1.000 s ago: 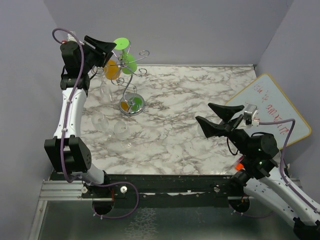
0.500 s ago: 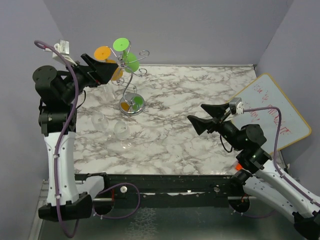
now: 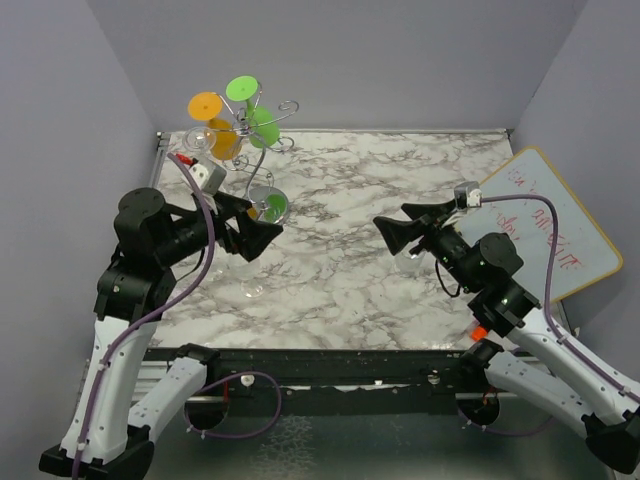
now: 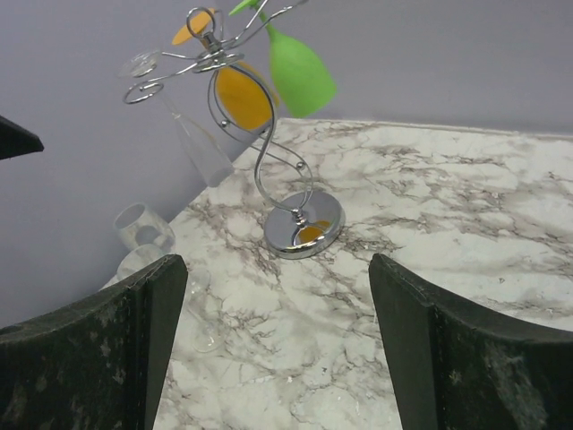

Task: Place the wine glass upside down on the wine glass rack

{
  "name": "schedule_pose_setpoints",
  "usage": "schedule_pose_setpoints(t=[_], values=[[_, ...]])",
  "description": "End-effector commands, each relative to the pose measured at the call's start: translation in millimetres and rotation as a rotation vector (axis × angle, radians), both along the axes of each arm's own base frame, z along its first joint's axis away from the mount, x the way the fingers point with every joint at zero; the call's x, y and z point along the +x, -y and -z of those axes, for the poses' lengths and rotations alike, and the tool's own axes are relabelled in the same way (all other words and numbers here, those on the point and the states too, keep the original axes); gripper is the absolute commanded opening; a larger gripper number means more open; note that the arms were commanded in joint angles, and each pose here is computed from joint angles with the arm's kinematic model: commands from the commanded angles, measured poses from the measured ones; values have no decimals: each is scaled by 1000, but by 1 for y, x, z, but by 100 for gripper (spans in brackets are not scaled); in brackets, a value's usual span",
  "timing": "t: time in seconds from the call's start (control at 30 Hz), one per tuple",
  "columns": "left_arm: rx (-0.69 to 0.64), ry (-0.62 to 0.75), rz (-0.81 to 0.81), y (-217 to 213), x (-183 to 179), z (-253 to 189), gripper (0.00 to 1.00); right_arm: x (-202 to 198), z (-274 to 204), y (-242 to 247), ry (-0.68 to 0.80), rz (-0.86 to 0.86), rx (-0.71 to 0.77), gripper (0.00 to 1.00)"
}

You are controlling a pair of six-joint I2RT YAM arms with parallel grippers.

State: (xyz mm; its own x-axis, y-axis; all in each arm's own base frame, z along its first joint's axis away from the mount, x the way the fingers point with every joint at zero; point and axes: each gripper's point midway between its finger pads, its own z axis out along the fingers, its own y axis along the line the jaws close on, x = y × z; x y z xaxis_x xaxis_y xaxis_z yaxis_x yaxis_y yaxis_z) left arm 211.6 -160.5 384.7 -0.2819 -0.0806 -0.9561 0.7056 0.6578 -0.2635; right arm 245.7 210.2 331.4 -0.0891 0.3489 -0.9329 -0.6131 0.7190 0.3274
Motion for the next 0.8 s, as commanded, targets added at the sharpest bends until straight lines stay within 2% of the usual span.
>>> schedule_pose_setpoints(t=[0.0,0.17,0.3,0.4,0.6,0.77], values=[[44,-32,63,7,-17,29,99,5,8,3,-58,38,15,87],[77,-277,-90,-9,-9,75,99,12,20,4,-94,72,35,86],[185,-466,-311,-39,5,118,97,18,27,6,-119,99,21,86],[254,-549,-419,-57,9,143,93,21,31,8,-133,120,12,86],[308,-603,-462,-63,16,169,70,21,33,9,-125,124,6,83],[304,-630,-412,-54,19,179,50,20,33,9,-120,121,9,83]])
